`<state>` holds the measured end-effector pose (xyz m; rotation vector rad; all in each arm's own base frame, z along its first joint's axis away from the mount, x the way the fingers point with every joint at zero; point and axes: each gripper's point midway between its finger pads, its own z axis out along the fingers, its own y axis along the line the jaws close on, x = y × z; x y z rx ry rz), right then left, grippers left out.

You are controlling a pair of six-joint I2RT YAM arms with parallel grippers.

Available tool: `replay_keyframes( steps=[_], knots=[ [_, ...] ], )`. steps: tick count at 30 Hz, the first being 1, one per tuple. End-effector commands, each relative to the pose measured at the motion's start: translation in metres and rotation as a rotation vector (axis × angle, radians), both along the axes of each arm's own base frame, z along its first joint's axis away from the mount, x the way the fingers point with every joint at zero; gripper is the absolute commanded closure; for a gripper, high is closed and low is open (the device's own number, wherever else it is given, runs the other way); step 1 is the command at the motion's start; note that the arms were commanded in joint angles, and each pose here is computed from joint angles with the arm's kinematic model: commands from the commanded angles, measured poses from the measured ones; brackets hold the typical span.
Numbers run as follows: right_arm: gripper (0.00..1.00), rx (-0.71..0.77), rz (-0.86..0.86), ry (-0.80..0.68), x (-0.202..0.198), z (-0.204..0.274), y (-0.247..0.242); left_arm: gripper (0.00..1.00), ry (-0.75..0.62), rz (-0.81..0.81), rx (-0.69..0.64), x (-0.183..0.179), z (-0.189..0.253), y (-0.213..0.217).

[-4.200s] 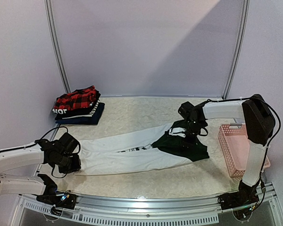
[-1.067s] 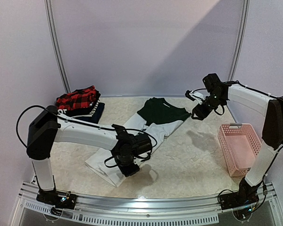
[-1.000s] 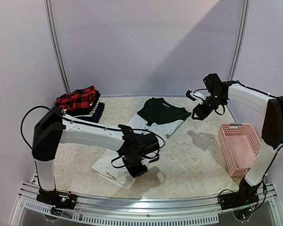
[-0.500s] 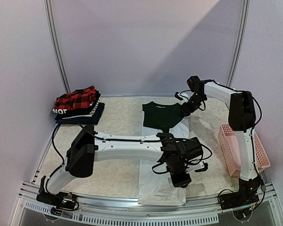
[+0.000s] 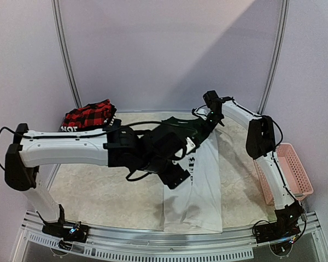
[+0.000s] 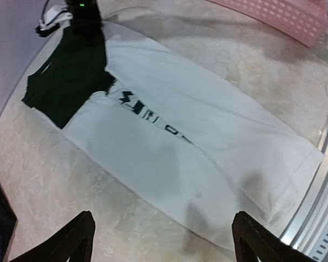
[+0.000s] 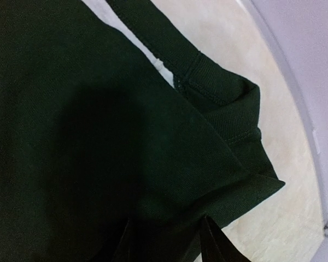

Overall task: Fold and stack the mixed laundry pile
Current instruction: Rotate the rectangle-folded T-shirt at the center of the board.

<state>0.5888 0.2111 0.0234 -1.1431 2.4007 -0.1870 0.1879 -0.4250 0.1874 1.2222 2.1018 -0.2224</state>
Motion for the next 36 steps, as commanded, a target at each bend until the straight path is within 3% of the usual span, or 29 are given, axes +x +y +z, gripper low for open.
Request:
replay_keyframes(
  steps=[1, 4, 8, 9, 11, 12, 17, 21, 25, 30, 36],
  knots=[
    [0.60, -0.167, 0.103, -0.124, 0.024, -0.048, 0.010, 0.12, -0.063, 0.137, 0.034, 0.023, 0.004, 0.041],
    [0.62, -0.186, 0.111, -0.198, 0.039, -0.038, 0.011, 0.13, -0.070, 0.137, 0.030, 0.021, 0.007, 0.047],
    [0.50, -0.026, 0.124, -0.118, 0.015, -0.002, 0.022, 0.15, -0.105, -0.063, 0.096, -0.005, -0.005, 0.035],
    [0.46, 0.032, 0.136, -0.128, 0.004, 0.032, 0.027, 0.15, -0.118, -0.127, 0.115, -0.013, -0.009, 0.032],
    [0.40, 0.137, 0.190, -0.104, -0.029, 0.070, 0.035, 0.16, -0.117, -0.252, 0.148, -0.029, -0.022, 0.027],
    [0.37, 0.194, 0.225, -0.167, -0.046, 0.119, 0.038, 0.17, -0.112, -0.300, 0.160, -0.035, -0.028, 0.026],
    [0.33, 0.303, 0.455, -0.138, -0.176, 0.188, 0.024, 0.21, -0.029, -0.535, 0.216, -0.074, -0.061, 0.030],
    [0.33, 0.257, 0.686, 0.042, -0.300, 0.141, -0.008, 0.23, -0.026, -0.681, 0.280, -0.095, -0.083, 0.033],
    [0.36, 0.195, 0.874, 0.144, -0.388, 0.101, -0.032, 0.27, -0.057, -0.774, 0.339, -0.106, -0.104, 0.032],
    [0.38, 0.109, 0.989, 0.193, -0.441, 0.066, -0.042, 0.28, -0.091, -0.883, 0.397, -0.121, -0.127, 0.023],
    [0.39, 0.064, 1.080, 0.228, -0.463, 0.050, -0.032, 0.34, -0.099, -0.956, 0.459, -0.126, -0.154, 0.017]
  ],
)
